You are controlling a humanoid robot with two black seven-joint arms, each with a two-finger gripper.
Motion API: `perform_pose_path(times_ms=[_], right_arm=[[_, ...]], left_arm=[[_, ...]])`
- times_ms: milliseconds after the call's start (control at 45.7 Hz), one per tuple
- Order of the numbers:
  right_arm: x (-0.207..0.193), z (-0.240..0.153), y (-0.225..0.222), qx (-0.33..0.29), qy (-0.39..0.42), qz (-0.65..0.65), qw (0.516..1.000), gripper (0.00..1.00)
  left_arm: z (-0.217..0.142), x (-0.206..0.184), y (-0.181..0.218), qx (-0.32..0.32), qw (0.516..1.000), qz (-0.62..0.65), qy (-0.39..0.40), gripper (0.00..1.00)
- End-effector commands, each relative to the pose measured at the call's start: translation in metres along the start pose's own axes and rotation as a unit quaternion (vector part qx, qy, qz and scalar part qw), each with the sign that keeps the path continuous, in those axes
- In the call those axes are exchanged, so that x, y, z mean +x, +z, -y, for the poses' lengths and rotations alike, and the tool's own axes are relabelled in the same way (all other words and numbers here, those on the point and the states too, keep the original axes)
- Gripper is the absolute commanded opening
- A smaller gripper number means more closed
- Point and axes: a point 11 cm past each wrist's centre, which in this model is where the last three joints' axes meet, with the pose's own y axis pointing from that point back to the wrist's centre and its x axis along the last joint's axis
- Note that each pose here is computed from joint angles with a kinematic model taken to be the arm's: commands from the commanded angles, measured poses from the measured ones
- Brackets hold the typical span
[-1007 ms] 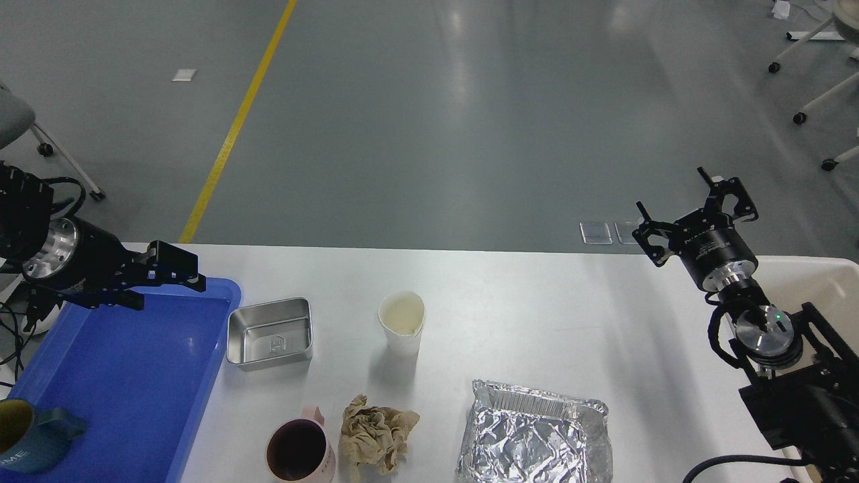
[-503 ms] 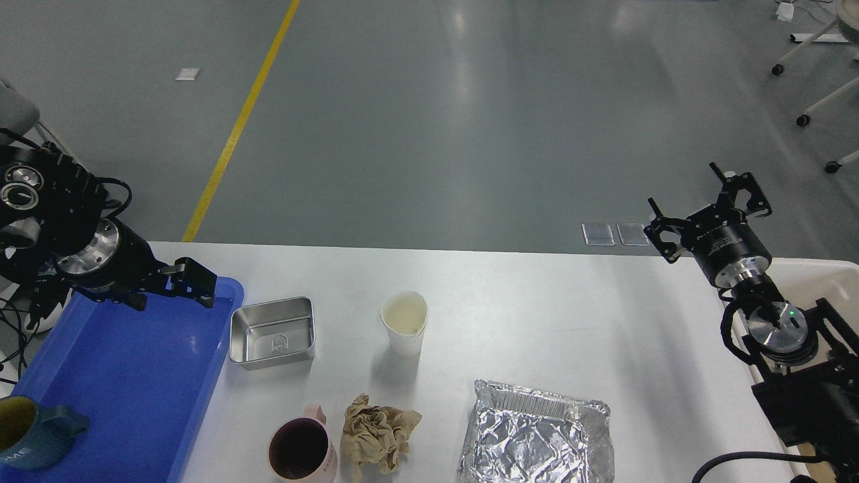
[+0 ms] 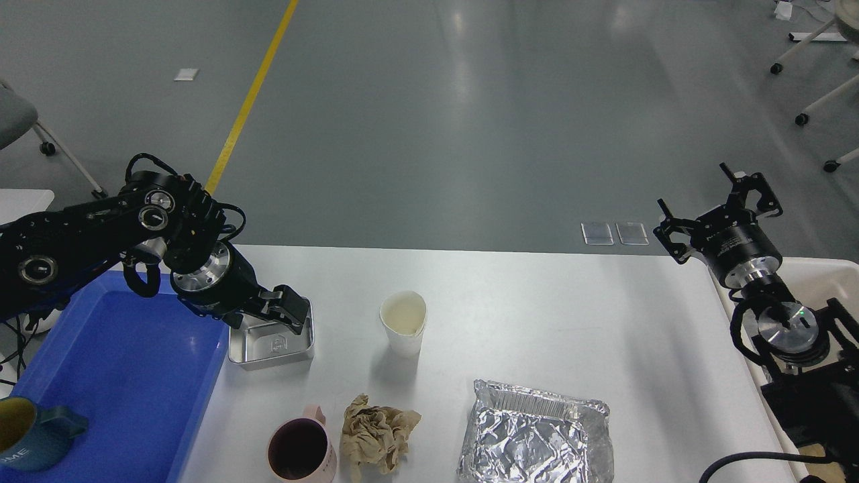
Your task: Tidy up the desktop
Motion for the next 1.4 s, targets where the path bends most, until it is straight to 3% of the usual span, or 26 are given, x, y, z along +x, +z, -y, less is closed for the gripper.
perform_pose_path(times_ms=[0, 306, 569, 876, 1029, 1226, 1379], right_arm=[[-0.001, 0.001, 0.000, 0.000, 0.000, -0.001, 1.000, 1.00], [-0.002, 0.006, -0.011, 0.006, 0.004, -0.011, 1.000, 1.00], [0.002, 0.005, -0.026, 0.012, 0.011, -0.025, 1.000, 1.00], [0.008, 0.004, -0.026, 0.012, 0.020, -0.025, 0.999, 1.00], [0.009, 0.004, -0.026, 0.012, 0.021, -0.025, 0.999, 1.00], [0.009, 0.003, -0.027, 0.012, 0.022, -0.026, 0.999, 1.00], [0.012, 0.001, -0.025, 0.011, 0.025, -0.025, 0.999, 1.00]], left_arm=[[0.008, -0.006, 0.002, 0.010, 1.000, 0.010, -0.018, 1.00], [0.040, -0.026, 0.019, 0.039, 0.996, 0.051, -0.066, 1.00], [0.063, -0.040, 0.063, 0.025, 0.990, 0.104, -0.094, 1.00], [0.056, -0.035, 0.083, 0.018, 0.988, 0.127, -0.087, 1.00], [0.048, -0.031, 0.077, 0.026, 0.988, 0.124, -0.084, 1.00], [0.036, -0.027, 0.042, 0.061, 0.990, 0.094, -0.086, 1.00], [0.006, -0.011, 0.004, 0.071, 0.995, 0.040, -0.052, 1.00]])
